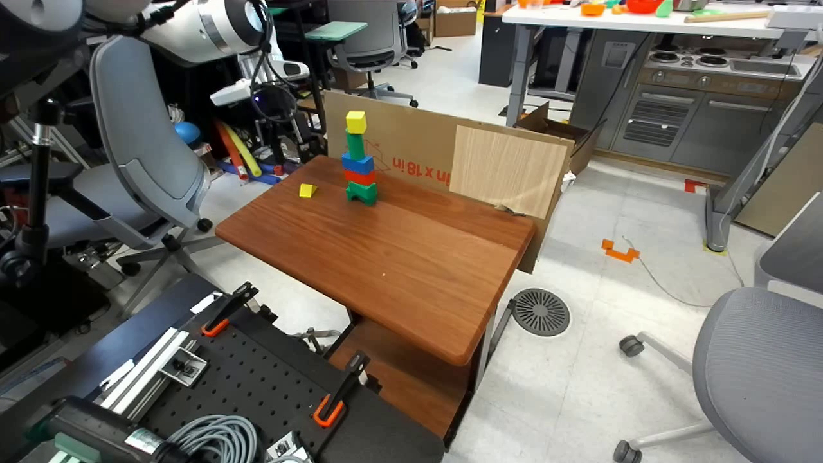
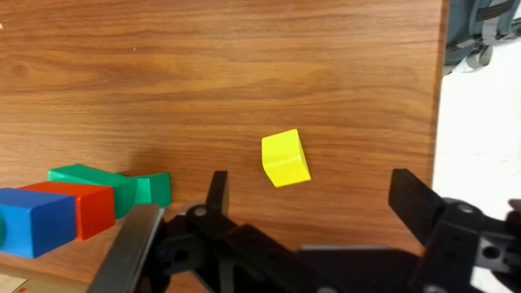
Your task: Pick up the topmost block and put it on the table
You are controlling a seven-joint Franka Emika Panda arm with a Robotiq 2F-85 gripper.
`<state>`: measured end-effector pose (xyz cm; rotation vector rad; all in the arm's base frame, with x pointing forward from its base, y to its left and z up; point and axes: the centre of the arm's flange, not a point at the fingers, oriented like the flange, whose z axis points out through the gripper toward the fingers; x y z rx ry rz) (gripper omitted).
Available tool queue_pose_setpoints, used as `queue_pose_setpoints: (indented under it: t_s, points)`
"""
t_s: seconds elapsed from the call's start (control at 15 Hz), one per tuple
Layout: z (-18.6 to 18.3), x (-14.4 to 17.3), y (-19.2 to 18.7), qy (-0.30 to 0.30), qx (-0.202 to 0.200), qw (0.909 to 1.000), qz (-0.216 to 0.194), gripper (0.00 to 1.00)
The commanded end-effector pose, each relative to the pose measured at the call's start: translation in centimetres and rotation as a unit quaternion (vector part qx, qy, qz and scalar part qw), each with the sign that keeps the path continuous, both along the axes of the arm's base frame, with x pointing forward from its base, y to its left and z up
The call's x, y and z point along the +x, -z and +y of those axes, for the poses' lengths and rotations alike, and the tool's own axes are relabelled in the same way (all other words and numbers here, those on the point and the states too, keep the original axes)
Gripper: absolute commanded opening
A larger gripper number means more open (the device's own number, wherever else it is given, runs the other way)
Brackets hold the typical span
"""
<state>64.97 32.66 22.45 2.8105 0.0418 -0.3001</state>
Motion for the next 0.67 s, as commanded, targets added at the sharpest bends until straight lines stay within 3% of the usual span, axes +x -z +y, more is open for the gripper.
queue_pose_setpoints:
  t_s: [0.0,0.33,0.6]
  points:
    - [-1.6,-2.5,-7.1,0.021,0.051,0.9983,-0.018,1.0]
    - [-3.6,-3.8,-15.6,0.032,0.092,0.9942,-0.044,1.0]
    - [-6.6,-4.6,-20.1,0.061,0.105,0.9913,-0.051,1.0]
